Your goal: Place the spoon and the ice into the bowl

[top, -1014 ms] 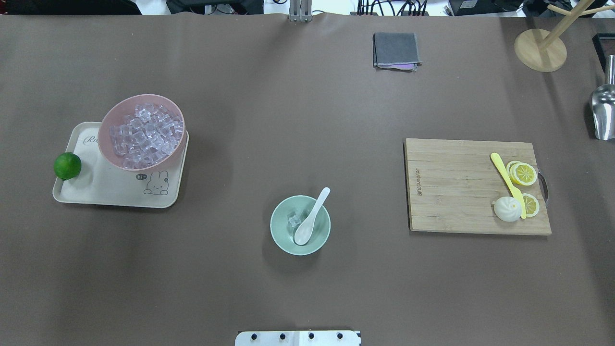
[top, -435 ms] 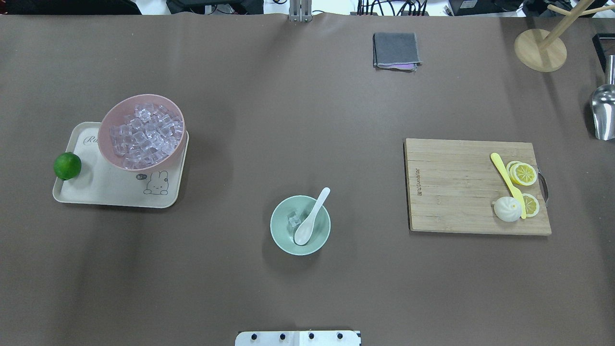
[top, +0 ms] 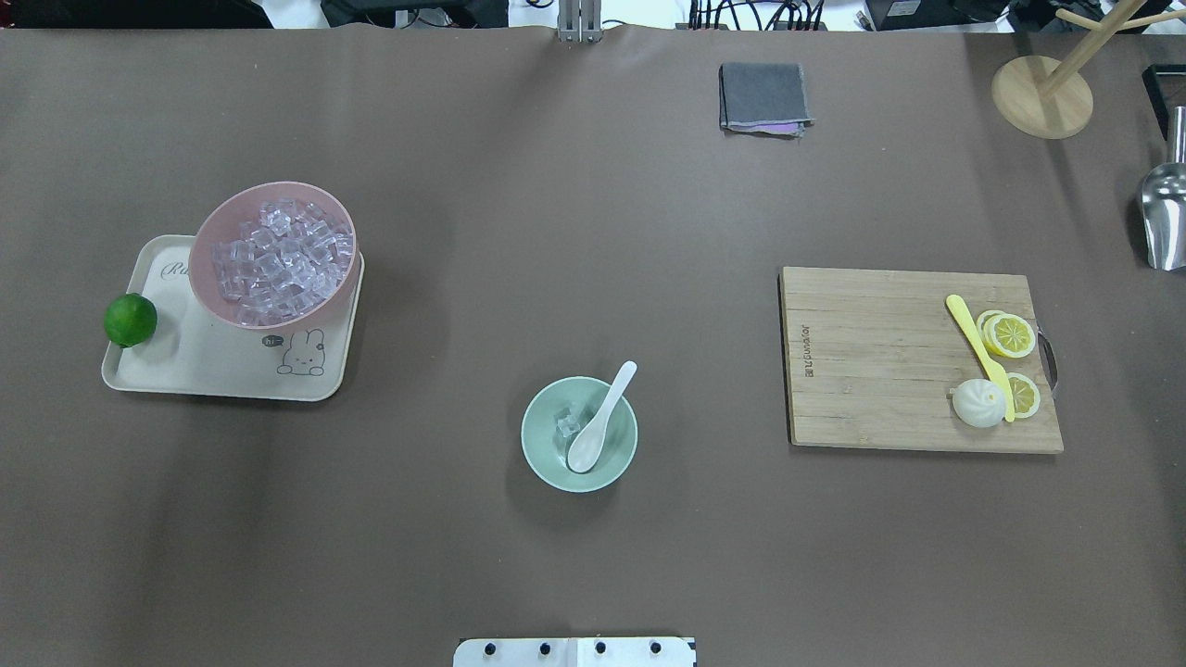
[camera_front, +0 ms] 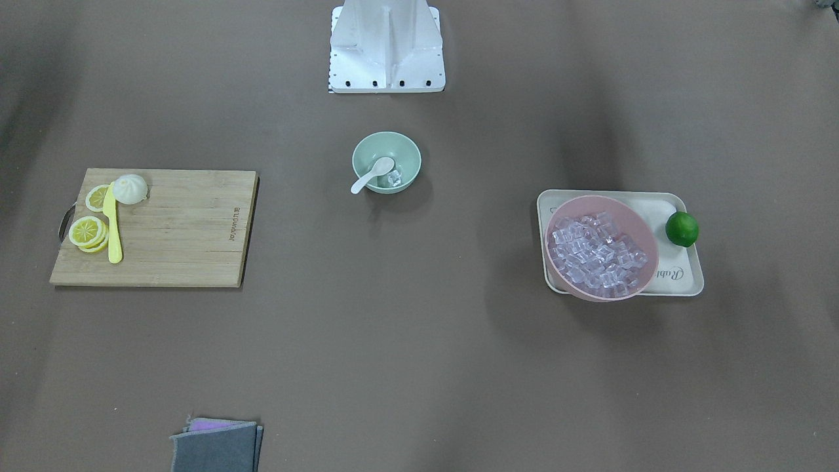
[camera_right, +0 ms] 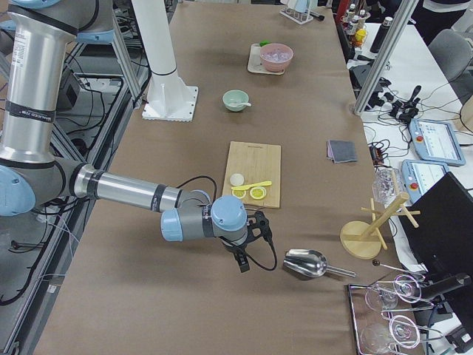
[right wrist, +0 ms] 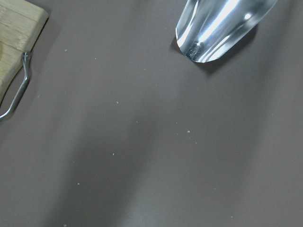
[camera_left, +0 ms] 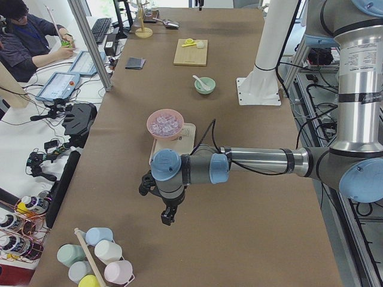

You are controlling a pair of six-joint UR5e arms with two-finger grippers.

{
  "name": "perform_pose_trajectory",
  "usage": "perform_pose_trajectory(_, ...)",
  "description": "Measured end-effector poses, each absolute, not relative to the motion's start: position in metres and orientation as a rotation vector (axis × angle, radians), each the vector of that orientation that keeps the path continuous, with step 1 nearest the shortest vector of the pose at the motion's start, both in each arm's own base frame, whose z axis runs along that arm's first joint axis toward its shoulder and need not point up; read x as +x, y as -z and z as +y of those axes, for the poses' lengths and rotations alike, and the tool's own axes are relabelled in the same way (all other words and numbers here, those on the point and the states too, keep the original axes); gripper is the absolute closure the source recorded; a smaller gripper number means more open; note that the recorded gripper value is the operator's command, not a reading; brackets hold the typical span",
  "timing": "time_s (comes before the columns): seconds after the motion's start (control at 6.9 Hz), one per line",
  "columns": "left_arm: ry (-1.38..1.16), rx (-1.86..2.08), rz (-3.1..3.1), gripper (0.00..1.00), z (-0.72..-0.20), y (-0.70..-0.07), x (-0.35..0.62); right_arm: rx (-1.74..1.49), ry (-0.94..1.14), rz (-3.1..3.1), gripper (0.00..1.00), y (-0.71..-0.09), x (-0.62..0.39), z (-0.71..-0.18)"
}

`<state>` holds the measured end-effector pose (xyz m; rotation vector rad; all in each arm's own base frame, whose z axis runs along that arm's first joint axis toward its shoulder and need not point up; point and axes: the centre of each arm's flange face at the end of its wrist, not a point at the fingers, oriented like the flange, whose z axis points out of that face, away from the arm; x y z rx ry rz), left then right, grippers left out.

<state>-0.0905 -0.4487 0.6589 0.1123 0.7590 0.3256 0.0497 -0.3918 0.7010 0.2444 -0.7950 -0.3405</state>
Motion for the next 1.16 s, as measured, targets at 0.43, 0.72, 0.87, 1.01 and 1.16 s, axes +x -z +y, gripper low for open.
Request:
perform_pose_trajectory(0.43,-0.321,0.104,0.761,0.01,-0.445,-0.663,-0.091,0.206,0.32,-0.793,0.0,-0.679,0.049,-0.398)
perform_pose_trajectory(0.72,-0.319,0.1,0.762,0.01,-0.442,-0.665,-0.091,0.156,0.282,-0.794,0.0,-0.659,0.05,-0.397)
perform_pose_trajectory(0.87,-0.317,0.099,0.762,0.01,-0.441,-0.666,-0.091,0.144,0.271,-0.796,0.0,-0.658,0.05,-0.395)
perform_pose_trajectory(1.01,-0.316,0.099,0.762,0.01,-0.44,-0.666,-0.092,0.139,0.266,-0.796,0.0,-0.658,0.05,-0.394)
perform_pose_trajectory(1.16,-0.315,0.099,0.762,0.01,-0.44,-0.666,-0.092,0.137,0.265,-0.797,0.0,-0.658,0.05,-0.394)
